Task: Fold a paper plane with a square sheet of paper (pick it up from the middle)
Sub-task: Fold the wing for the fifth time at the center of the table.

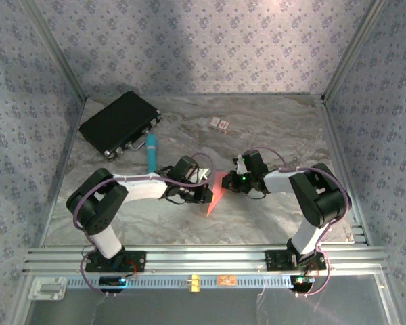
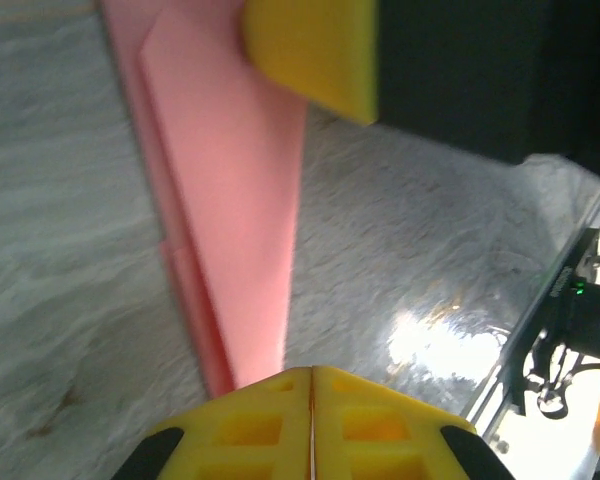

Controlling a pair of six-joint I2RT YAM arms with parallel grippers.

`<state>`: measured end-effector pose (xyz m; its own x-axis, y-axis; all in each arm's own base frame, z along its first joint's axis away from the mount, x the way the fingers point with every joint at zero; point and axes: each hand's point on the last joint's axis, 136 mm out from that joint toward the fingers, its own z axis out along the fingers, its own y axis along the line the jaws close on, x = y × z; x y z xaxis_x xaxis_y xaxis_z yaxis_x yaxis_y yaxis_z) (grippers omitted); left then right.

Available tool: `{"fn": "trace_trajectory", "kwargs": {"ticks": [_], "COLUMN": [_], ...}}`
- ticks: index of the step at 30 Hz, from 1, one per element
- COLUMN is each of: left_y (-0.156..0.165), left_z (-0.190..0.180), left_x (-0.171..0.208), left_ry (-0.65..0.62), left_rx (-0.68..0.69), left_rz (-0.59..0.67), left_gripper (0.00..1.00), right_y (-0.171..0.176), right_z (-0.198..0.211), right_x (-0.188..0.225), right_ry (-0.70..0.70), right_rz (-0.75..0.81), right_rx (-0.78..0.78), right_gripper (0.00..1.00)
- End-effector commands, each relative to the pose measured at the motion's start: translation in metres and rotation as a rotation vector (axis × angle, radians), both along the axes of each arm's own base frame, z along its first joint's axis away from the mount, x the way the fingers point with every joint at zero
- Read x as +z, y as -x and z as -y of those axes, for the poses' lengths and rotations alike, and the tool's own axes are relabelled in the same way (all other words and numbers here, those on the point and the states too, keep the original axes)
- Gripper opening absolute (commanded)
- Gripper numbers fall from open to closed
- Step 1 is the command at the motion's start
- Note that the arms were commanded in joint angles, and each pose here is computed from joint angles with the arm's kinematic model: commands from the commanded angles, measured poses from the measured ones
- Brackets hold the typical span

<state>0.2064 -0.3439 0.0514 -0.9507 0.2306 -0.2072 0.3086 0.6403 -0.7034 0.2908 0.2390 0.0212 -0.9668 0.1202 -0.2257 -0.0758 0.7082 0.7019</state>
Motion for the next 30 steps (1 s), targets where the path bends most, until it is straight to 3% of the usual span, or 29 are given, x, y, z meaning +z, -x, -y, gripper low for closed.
{"fn": "trace_trajectory", "kwargs": {"ticks": [1, 7, 13, 17, 24, 30], "left_y": [-0.004, -0.001, 0.008, 0.019, 0.017, -0.006], "left_z": [0.022, 0.038, 0.016, 0.001, 0.007, 0.003], "left_x": [0.011, 0.005, -0.037, -0.05, -0.023, 0.015], "left_ry": [0.063, 0.049, -0.107, -0.146, -0.081, -0.025], "left_rx": [-0.045, -0.088, -0.086, -0.082, -0.082, 0.011], "left_rz": [0.018, 0.004, -0.056, -0.085, -0.044, 0.091], "left_gripper": [0.1, 0.11, 0.11, 0.11, 0.13, 0.16], "right_y": [0.0, 0.002, 0.004, 0.005, 0.004, -0.004], "right_z": [0.012, 0.014, 0.014, 0.016, 0.013, -0.005], "right_x": [-0.018, -0.021, -0.022, -0.022, -0.018, 0.016], "right_ry": [0.067, 0.072, 0.069, 0.074, 0.056, -0.041], "right_rz": [-0.03, -0.036, -0.038, -0.036, -0.027, 0.043], "right_rx": [-0.031, -0.035, -0.037, -0.039, -0.031, 0.021], "right_gripper": [0.1, 0.1, 0.1, 0.1, 0.1, 0.14]}}
